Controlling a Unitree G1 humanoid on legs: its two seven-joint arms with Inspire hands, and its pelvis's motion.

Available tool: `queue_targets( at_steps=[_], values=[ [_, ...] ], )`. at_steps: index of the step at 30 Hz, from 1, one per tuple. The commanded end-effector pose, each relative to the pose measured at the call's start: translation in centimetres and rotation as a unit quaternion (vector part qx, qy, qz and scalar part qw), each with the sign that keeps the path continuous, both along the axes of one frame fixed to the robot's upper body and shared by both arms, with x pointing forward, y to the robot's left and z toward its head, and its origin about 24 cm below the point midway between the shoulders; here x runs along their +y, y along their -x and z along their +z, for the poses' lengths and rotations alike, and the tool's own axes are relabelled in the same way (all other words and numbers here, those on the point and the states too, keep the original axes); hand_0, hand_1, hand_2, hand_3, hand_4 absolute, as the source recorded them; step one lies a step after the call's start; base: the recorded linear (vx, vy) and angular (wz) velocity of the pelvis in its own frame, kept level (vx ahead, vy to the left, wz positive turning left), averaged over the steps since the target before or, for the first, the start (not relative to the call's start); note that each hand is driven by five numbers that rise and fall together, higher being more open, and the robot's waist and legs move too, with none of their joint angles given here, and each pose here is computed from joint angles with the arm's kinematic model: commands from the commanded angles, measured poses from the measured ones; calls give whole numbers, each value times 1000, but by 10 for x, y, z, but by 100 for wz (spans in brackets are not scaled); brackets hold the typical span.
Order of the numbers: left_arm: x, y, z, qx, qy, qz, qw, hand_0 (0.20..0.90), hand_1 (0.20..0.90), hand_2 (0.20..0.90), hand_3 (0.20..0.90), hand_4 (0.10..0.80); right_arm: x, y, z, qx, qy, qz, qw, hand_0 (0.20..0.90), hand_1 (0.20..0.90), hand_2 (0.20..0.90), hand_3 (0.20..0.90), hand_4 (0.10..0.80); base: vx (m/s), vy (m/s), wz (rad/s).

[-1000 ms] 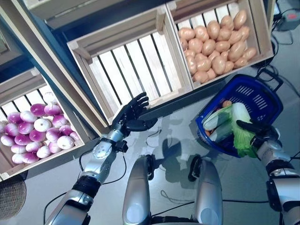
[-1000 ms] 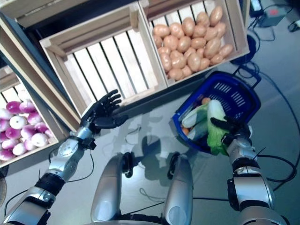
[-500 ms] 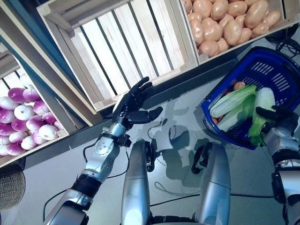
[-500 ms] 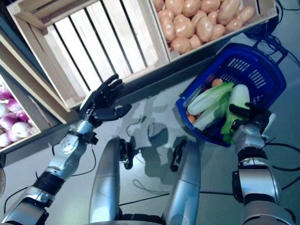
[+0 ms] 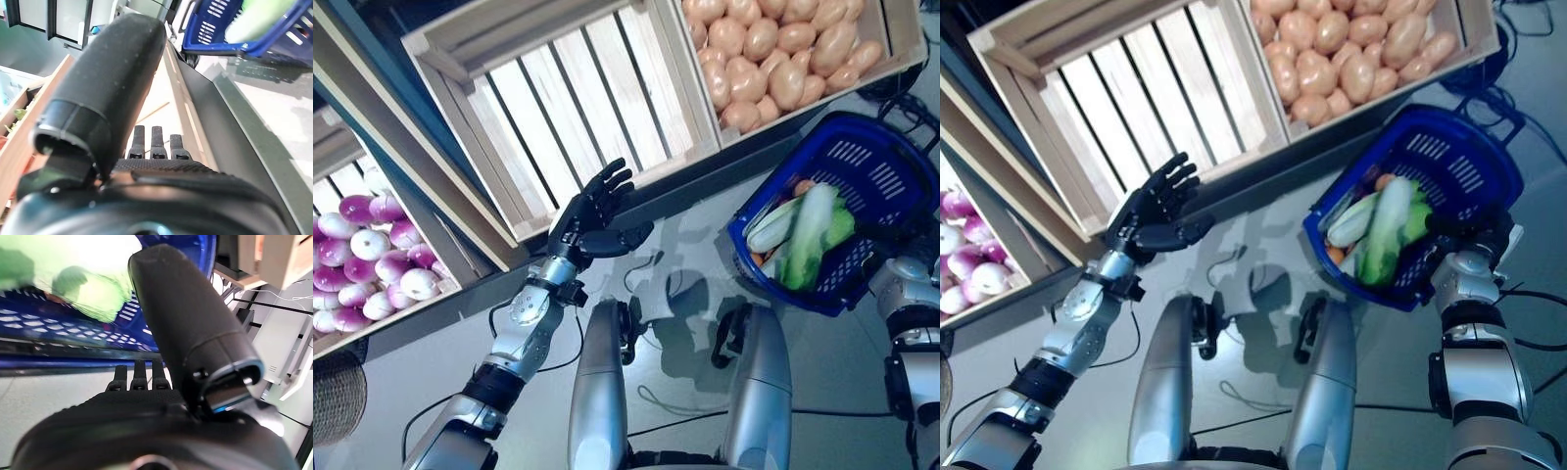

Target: Put vegetables into the basket

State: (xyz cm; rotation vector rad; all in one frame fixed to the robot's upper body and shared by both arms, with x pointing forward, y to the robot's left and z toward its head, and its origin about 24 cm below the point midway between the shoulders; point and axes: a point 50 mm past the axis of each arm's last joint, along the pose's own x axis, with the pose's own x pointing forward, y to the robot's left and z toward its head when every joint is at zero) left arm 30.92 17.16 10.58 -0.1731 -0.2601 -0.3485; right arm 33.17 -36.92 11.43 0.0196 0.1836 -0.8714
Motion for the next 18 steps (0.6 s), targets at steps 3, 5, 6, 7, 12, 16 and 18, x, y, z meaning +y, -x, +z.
queue_targets(
  at_steps=[3, 5, 6, 7, 12, 16, 18],
  values=[
    [-1, 2, 41, -104, 29, -29, 994, 900, 900, 900, 900, 800, -22, 9, 26, -56, 47, 1, 997, 900, 900, 900, 900, 800, 57, -6, -16],
    [-1, 1, 40, -102, 29, -30, 994, 900, 900, 900, 900, 800, -21, 8, 24, -57, 40, 8, 998, 900, 900, 900, 900, 800, 40, -9, -4],
    [-1, 1, 39, -99, 27, -30, 994, 900, 900, 900, 900, 800, -20, 9, 21, -56, 34, 13, 998, 900, 900, 900, 900, 800, 67, -19, -3],
    [-1, -1, 35, -93, 22, -31, 995, 900, 900, 900, 900, 800, -18, 9, 14, -57, 20, 21, 998, 900, 900, 900, 900, 800, 72, -20, -2],
    [2, -3, 18, -57, -5, -28, 998, 900, 900, 900, 900, 800, -4, 11, -16, -59, -22, 62, 996, 900, 900, 900, 900, 800, 116, -12, -2],
    [0, -2, -1, -32, -50, -18, 998, 900, 900, 900, 900, 800, 22, 13, -51, -25, -48, 96, 994, 900, 900, 900, 900, 800, 158, -12, -4],
    [0, 3, -18, 1, -68, -15, 998, 900, 900, 900, 900, 800, 44, 19, -78, -1, -70, 137, 988, 900, 900, 900, 900, 800, 191, 14, -10]
  ],
)
